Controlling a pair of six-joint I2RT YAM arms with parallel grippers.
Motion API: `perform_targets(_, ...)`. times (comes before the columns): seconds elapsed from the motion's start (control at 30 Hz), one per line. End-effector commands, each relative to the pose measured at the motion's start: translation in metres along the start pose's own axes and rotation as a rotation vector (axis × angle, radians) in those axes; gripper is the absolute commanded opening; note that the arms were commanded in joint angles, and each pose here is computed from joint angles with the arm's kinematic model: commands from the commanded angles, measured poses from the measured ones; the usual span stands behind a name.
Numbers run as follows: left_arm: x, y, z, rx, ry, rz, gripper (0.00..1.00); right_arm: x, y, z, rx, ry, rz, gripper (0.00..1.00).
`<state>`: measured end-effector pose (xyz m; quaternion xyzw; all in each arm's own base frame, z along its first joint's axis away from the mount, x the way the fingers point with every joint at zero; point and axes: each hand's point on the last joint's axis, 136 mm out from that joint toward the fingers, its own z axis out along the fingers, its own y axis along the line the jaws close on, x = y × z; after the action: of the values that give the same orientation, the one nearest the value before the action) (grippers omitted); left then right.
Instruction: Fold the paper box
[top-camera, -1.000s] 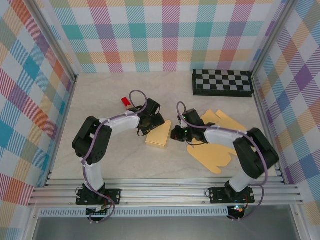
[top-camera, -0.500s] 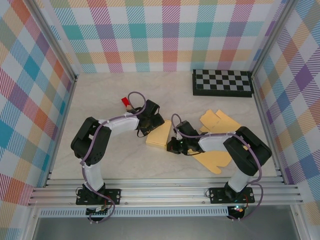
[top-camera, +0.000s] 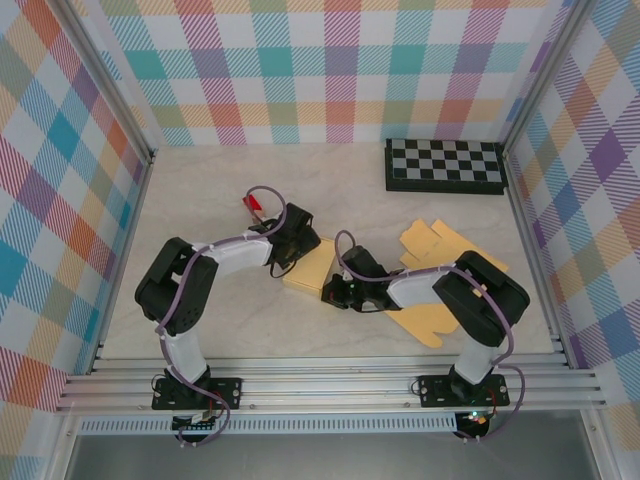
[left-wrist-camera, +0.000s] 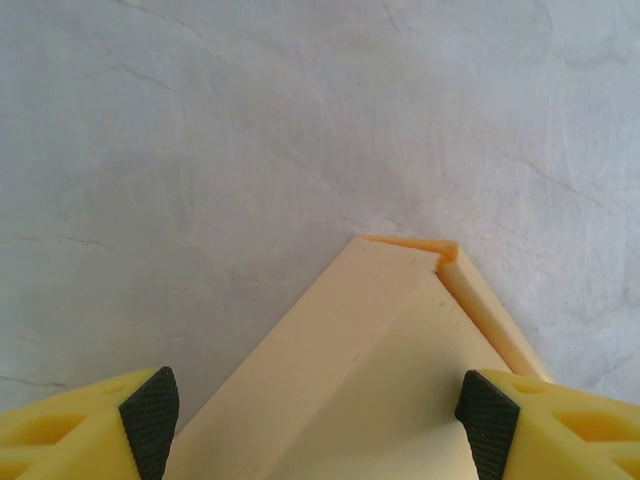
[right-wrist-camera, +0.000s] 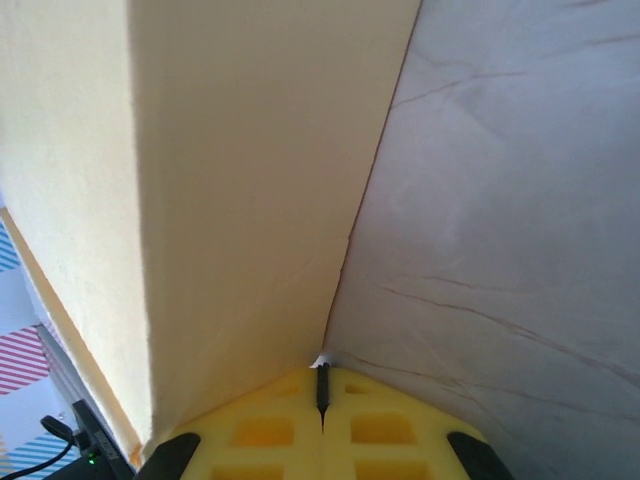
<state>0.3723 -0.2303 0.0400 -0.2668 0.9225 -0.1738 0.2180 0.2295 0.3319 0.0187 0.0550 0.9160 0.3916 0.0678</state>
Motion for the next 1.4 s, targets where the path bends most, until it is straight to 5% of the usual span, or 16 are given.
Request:
perform_targets(0.0,0.073,0.067,0.019,-0.21,0.232,-0.076,0.76,-0.033,0.097,-0.001,-0.32,-0.143,-0.092,0.0)
perform_targets(0.2,0.062,0.061,0.014,-0.223,0.23,-0.019,0.76,-0.03,0.108,0.002,-0.309,-0.15,-0.104,0.0)
perform_targets(0.43,-0.01,0.057,-0.01,-0.279,0.153,0.156,0.8,-0.017,0.053,-0.05,0.042,-0.174,-0.263,0.05)
perform_targets(0.7,-0.074,0.053,-0.098,-0.298,-0.043,0.177,0.85,-0.069,0.018,-0.111,0.317,-0.222,-0.488,0.2)
perform_targets(0.8,-0.058,0.065,-0.127,-0.226,-0.05,0.107,0.86,-0.096,0.027,-0.112,0.306,-0.216,-0.629,0.38)
perform_targets(0.93,0.007,0.072,-0.116,-0.022,0.063,-0.057,0.89,-0.122,0.044,-0.09,0.245,-0.157,-0.78,0.55)
perform_targets(1.1,0.059,0.058,-0.096,0.098,0.108,-0.107,0.93,-0.142,0.048,-0.055,0.215,-0.068,-0.839,0.58)
perform_targets(1.37,0.053,0.033,-0.077,0.11,0.028,-0.107,0.92,-0.14,0.037,-0.02,0.172,0.024,-0.765,0.57)
